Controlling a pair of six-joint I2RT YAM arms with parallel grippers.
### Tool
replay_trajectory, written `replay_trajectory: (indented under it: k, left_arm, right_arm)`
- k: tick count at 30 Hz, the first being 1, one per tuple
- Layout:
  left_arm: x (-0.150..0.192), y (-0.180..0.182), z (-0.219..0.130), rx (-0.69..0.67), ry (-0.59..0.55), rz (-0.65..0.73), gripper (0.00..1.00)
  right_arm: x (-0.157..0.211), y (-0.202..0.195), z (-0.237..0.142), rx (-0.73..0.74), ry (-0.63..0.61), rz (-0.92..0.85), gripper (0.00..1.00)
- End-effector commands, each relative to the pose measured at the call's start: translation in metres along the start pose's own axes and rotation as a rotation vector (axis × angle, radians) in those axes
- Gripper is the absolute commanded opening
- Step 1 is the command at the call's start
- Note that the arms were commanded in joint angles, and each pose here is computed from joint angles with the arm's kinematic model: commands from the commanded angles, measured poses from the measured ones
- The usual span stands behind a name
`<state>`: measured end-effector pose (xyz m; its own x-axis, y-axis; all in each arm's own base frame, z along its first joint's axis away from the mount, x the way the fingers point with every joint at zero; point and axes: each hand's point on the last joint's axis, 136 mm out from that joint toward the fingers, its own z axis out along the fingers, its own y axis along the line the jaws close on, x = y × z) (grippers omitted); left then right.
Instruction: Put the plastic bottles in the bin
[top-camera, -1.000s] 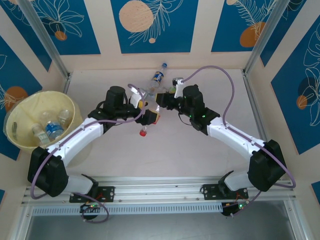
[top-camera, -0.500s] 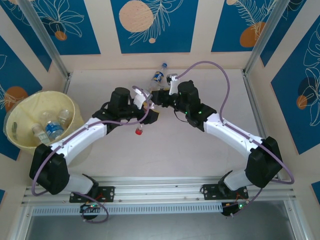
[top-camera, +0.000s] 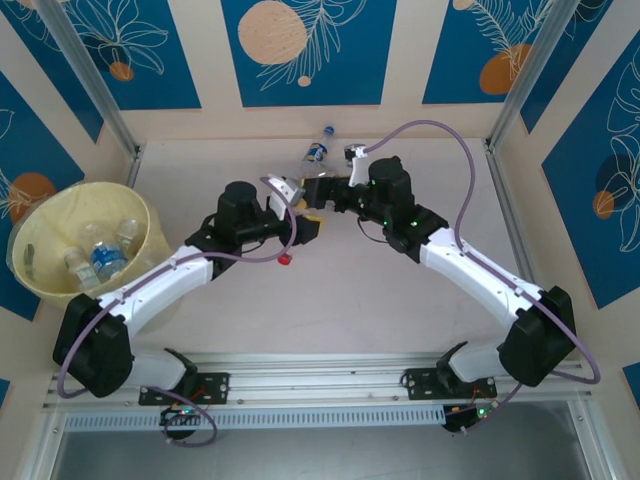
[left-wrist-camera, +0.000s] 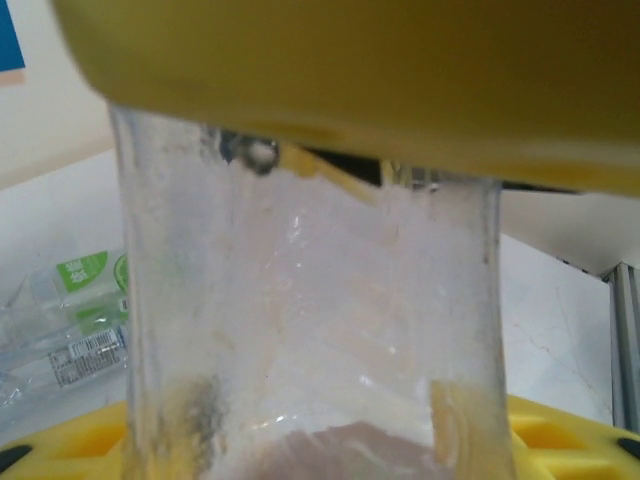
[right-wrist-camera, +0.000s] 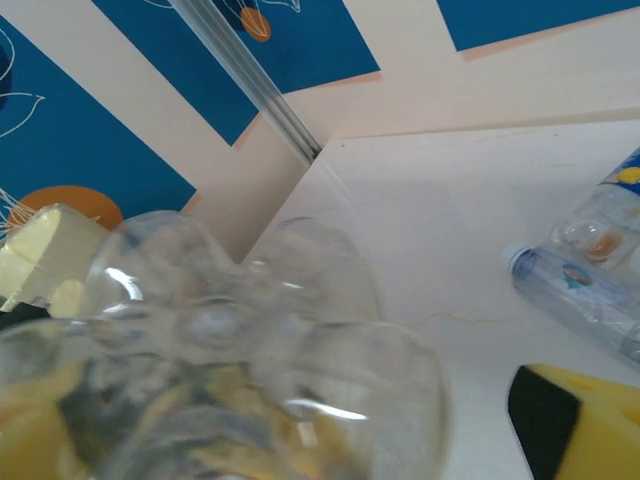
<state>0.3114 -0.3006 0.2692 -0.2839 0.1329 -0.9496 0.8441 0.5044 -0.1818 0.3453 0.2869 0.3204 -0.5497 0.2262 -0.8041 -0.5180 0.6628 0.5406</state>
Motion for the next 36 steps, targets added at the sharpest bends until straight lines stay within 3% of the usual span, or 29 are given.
replay_trajectory:
  k: [1, 5, 11, 14, 19, 24, 26, 31, 36]
  left_arm:
    - [-0.005, 0.047, -0.025, -0.260, -0.035, -0.076, 0.46]
    - [-0.021, 0.057, -0.054, -0.398, -0.076, -0.060, 0.45]
    - [-0.025, 0.055, -0.071, -0.437, -0.086, -0.040, 0.45]
    - [-0.038, 0.059, -0.088, -0.498, -0.152, -0.059, 0.45]
    - [-0.079, 0.050, -0.151, -0.626, -0.308, -0.062, 0.45]
    - [-0.121, 0.022, -0.216, -0.685, -0.396, 0.031, 0.45]
    - [-0.131, 0.024, -0.242, -0.781, -0.411, 0.065, 0.45]
    - [-0.144, 0.057, -0.324, -1.248, -0.407, 0.085, 0.44]
    - [-0.132, 0.087, -0.354, -1.332, -0.414, -0.053, 0.42]
  right_arm:
    - [-0.030, 0.024, -0.044, -0.077, -0.091, -0.023, 1.00]
    - [-0.043, 0.022, -0.072, -0.040, -0.173, -0.055, 1.00]
    - [-0.050, 0.040, -0.098, -0.162, -0.222, -0.071, 1.00]
    - [-0.052, 0.032, -0.098, -0.115, -0.228, -0.075, 1.00]
    - [-0.045, 0.001, -0.093, 0.029, -0.243, -0.104, 1.00]
    - [-0.033, -0.030, -0.082, 0.134, -0.229, -0.080, 1.00]
    - [-0.029, -0.035, -0.076, 0.136, -0.212, -0.061, 1.00]
    - [-0.021, -0.038, -0.062, 0.129, -0.155, -0.038, 0.99]
    - [-0.018, -0.038, -0.052, 0.111, -0.116, -0.011, 0.99]
